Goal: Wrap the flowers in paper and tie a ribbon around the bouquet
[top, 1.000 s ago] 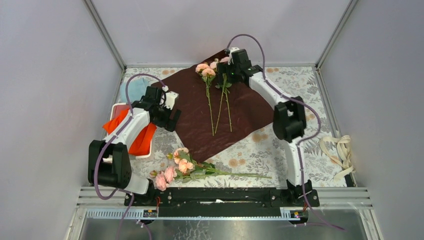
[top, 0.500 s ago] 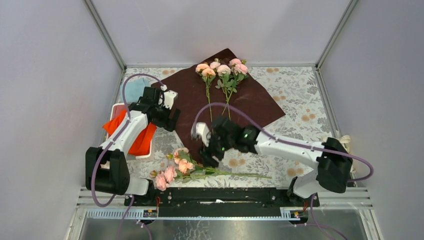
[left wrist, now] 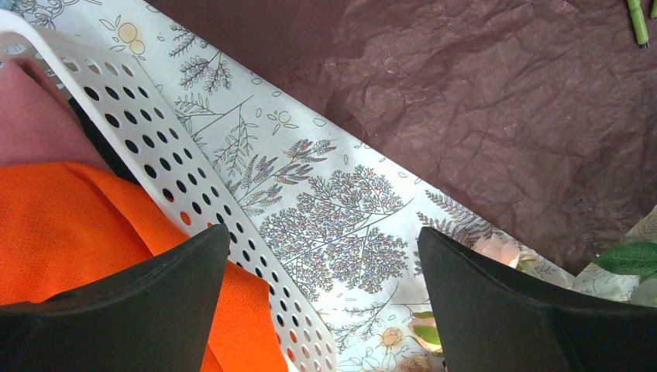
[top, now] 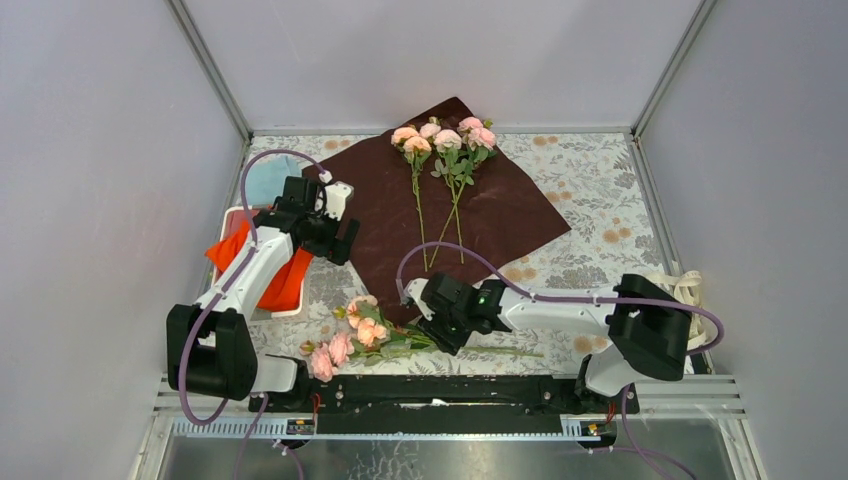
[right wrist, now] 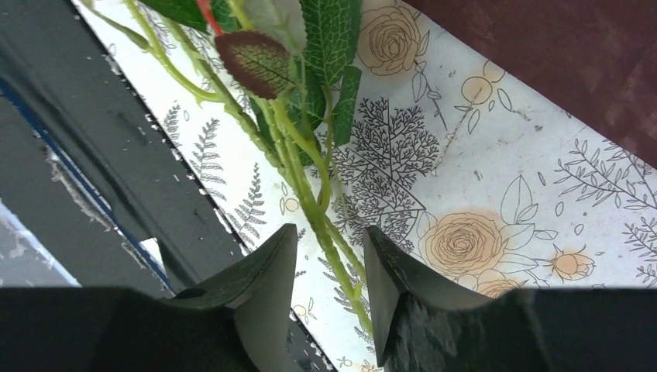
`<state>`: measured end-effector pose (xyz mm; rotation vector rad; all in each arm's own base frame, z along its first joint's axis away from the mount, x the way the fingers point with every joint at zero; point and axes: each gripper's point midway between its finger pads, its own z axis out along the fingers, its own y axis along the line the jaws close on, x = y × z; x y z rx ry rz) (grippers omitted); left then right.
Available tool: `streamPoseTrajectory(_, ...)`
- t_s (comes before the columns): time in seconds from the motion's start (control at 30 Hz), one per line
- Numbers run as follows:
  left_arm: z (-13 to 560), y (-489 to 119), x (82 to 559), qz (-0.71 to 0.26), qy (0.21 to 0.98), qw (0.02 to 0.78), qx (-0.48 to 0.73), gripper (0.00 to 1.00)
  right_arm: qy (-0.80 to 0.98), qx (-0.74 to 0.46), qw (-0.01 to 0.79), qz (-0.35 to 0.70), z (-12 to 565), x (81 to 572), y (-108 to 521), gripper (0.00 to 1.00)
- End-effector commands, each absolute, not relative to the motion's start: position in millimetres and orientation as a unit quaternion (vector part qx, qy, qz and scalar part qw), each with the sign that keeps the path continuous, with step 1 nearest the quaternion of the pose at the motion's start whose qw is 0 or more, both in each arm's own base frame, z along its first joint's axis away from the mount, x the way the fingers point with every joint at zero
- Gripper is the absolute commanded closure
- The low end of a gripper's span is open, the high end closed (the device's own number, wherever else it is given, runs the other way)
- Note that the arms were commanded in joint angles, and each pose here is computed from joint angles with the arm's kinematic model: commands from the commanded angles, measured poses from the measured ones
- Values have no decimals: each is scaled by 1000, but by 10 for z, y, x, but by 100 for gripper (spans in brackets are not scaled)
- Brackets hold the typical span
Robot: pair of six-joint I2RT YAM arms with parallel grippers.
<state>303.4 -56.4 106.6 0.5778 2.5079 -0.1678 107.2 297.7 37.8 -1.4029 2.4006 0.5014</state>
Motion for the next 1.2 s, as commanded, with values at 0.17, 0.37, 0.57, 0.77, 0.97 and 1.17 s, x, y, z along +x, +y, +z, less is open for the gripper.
streamPoseTrajectory(0.17,1047,-548,3015,-65,935,277,211,2,847,-477,182,145,318,1227,2991,69)
streamPoseTrajectory(0.37,1038,-551,3026,-66,936,274,211,1,844,-488,169,143,260,1209,2998,96)
streamPoseTrajectory(0.57,1192,-464,3102,-46,934,290,202,2,817,-504,217,178,949,1254,3112,100)
streamPoseTrajectory(0.77,1807,-92,3408,-2,917,370,146,2,805,-422,304,287,1883,1511,3262,100)
streamPoseTrajectory(0.97,2081,142,3567,6,909,407,93,1,810,-135,429,377,2438,2798,3224,100)
streamPoseTrajectory(1.17,1853,-20,3453,-40,919,376,109,2,773,30,519,364,2486,4136,3523,100)
